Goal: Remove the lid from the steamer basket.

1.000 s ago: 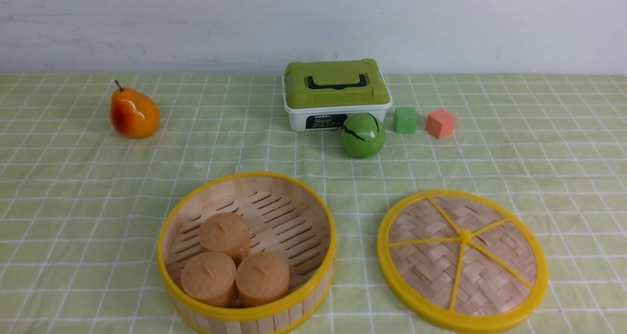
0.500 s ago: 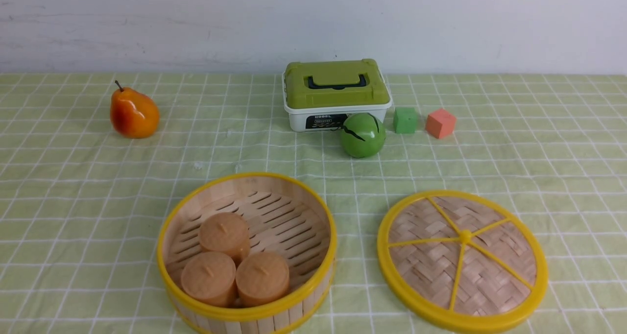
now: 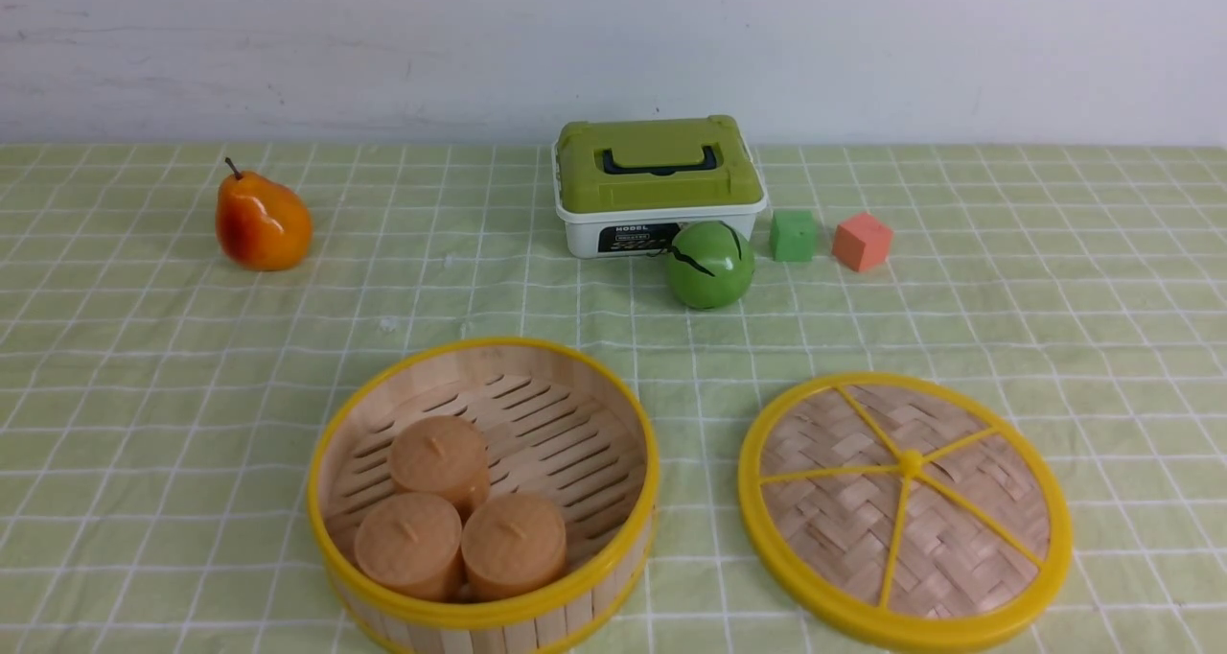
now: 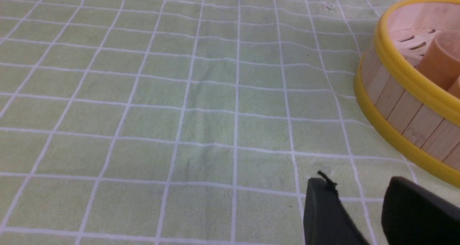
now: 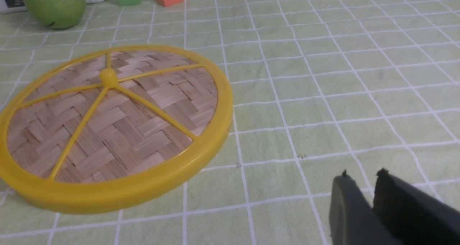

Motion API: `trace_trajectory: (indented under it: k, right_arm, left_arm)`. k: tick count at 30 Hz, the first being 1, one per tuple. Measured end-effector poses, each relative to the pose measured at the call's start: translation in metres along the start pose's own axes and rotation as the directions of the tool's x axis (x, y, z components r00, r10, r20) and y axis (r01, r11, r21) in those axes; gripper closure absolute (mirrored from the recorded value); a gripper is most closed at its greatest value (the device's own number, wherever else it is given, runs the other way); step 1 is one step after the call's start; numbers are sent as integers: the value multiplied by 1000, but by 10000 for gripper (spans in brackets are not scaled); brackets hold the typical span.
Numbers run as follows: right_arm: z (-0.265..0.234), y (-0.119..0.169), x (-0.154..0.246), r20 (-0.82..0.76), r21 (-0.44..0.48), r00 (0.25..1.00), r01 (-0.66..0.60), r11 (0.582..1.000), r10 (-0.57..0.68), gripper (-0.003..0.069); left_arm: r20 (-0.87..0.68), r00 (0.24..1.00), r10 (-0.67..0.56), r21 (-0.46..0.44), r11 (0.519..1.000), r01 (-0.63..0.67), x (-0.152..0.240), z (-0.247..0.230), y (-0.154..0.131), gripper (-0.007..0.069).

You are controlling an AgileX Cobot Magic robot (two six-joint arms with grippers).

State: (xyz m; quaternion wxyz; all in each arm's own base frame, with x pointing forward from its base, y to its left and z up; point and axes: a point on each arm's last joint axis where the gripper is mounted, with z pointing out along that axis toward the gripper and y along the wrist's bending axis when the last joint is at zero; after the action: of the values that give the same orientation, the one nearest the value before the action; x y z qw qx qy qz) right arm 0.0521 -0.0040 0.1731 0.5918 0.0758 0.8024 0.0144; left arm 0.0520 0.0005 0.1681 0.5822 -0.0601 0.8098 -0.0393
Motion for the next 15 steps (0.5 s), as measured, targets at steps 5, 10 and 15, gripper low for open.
trace_trajectory:
  k: [5, 10, 15]
  right_arm:
    - [0, 0, 0, 0, 0, 1000, 0, 1000, 0, 561]
    - [0, 0, 0, 0, 0, 1000, 0, 1000, 0, 561]
    - [0, 0, 0, 0, 0, 1000, 0, 1000, 0, 557]
  left_arm:
    - [0, 1000, 0, 0, 1000, 0, 0, 0, 0, 386]
    - [0, 1000, 0, 0, 1000, 0, 0, 0, 0, 386]
    - [0, 1000, 0, 0, 1000, 0, 0, 0, 0, 386]
